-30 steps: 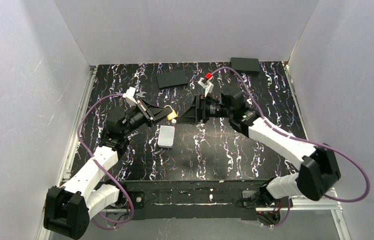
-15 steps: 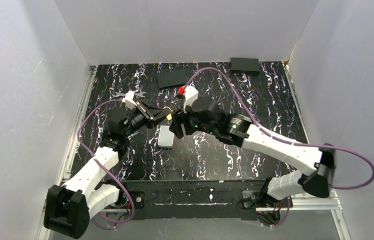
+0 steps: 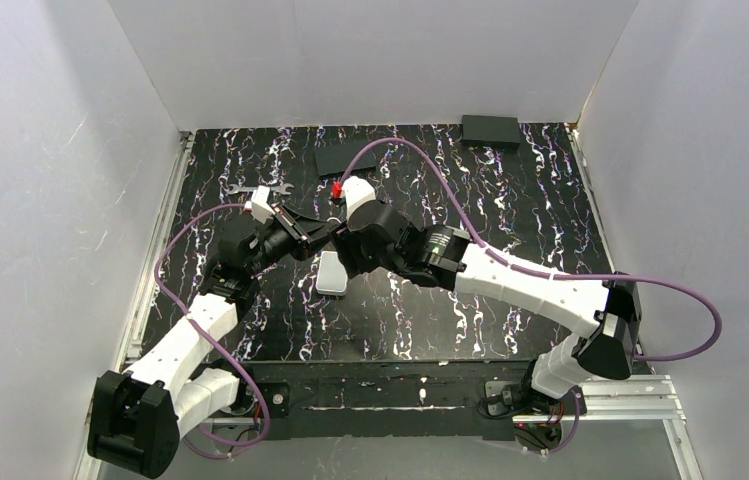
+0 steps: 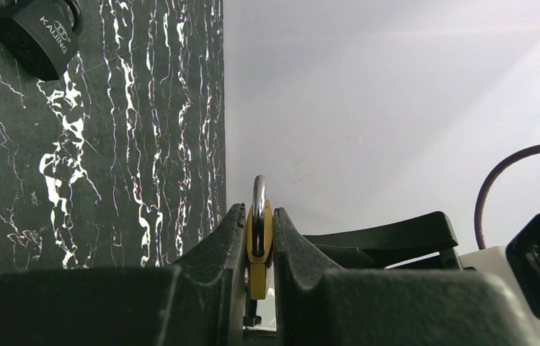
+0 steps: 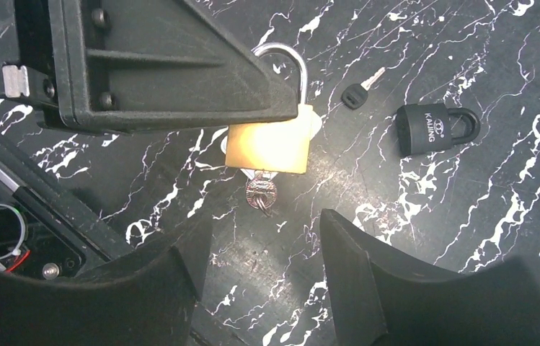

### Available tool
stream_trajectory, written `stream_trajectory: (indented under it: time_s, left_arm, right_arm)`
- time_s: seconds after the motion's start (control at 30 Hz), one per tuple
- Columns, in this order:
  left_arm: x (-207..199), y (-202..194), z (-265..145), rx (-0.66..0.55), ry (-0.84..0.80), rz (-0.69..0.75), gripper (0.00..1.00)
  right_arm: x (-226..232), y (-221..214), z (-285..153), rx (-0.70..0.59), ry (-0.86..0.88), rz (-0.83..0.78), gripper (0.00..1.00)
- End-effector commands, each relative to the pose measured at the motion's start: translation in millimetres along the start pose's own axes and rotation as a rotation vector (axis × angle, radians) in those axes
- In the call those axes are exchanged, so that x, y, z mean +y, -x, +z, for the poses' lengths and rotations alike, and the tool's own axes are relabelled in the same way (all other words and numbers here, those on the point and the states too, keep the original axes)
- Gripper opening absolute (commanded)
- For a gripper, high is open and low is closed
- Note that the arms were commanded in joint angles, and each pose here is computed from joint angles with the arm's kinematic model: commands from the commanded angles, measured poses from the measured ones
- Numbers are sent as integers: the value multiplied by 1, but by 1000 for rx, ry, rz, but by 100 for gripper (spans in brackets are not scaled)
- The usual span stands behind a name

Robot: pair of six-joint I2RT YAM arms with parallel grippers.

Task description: Unlock with the key

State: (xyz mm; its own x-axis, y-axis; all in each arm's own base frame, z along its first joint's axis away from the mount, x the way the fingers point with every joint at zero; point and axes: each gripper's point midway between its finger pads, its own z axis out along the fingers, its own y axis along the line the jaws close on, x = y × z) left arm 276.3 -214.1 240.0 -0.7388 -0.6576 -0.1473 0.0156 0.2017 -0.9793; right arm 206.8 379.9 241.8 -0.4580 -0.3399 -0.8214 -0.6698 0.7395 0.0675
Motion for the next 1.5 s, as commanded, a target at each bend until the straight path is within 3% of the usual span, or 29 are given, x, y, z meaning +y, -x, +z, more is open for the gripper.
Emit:
stream_trajectory:
  time_s: [0.0,1.03,1.27,1.47]
  left_arm:
    - [-13,-4,-3,25,-31,18,0]
    - [-22,-9,-4,67,-47,39,0]
    - [-23,-11,-4,79,-51,48,0]
    - [-28,-15,-8,97,-71,74,0]
  right_arm:
    - [-1,24,-6,-65,-23,29,64]
    - [1,29,14,-61,-53,29,26]
    - [4,33,15,-79,-38,61,1]
    - [2,43,9,-148,58,204,1]
